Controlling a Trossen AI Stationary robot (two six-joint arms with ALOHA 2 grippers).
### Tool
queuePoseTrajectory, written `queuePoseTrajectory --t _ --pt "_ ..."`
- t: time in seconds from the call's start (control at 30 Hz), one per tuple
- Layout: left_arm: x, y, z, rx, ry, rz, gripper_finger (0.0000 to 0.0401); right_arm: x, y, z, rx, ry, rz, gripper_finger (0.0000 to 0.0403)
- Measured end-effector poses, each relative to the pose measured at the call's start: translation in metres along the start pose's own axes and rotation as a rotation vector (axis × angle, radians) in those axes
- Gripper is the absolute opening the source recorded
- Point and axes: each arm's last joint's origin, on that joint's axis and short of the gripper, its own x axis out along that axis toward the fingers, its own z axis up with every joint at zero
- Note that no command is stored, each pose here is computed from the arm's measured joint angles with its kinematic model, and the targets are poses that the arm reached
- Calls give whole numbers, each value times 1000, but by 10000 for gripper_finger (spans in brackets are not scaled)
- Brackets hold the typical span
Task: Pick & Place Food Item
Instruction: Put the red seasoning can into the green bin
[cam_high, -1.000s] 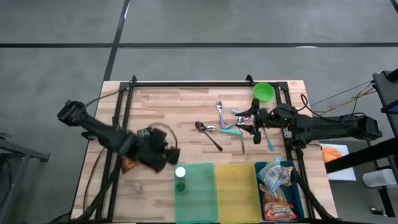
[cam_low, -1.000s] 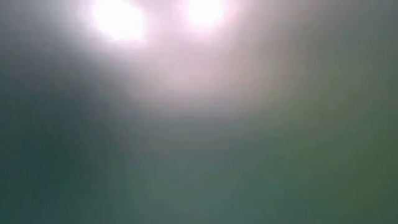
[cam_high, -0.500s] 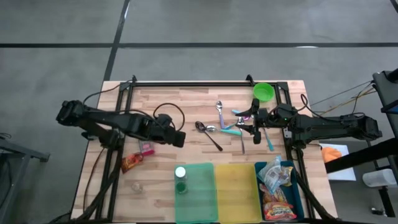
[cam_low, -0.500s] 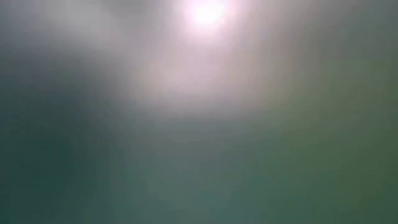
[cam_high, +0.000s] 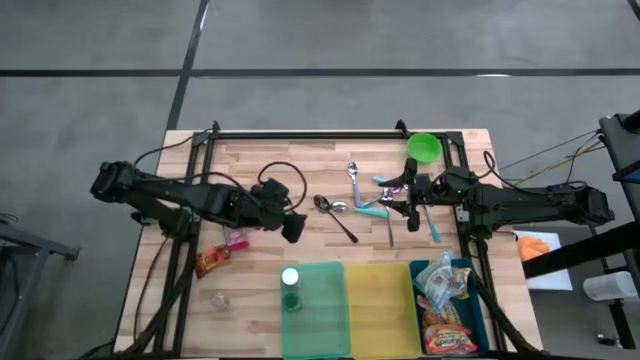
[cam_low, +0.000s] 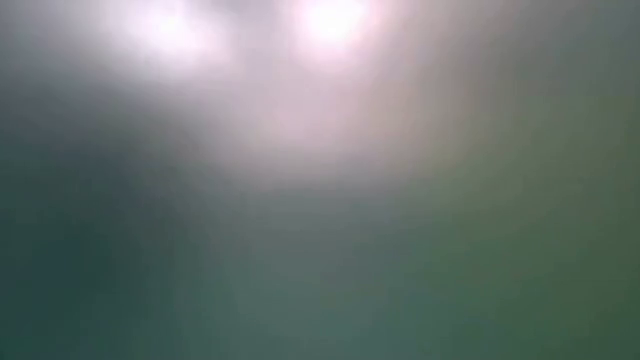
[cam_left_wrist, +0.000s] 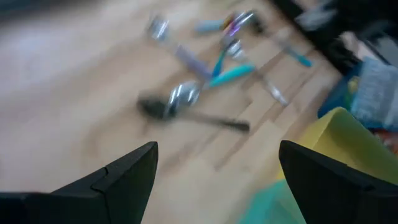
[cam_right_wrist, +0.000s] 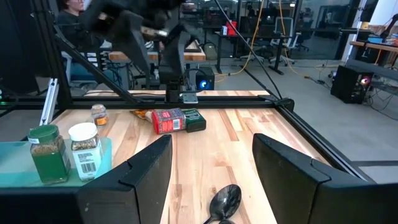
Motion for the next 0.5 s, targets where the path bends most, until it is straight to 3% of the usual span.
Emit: queuePoseTrajectory --t 0.07,0.13,0.27,0.5 --pt "3 -4 0 151 -69 -22 338 0 0 0 0 0 0 221" --pt "6 -6 0 221 -127 -21 338 0 0 0 0 0 0 221" --pt "10 -3 -2 196 -214 -12 338 0 0 0 0 0 0 221" --pt "8 8 -12 232 -228 -56 338 0 0 0 0 0 -1 221"
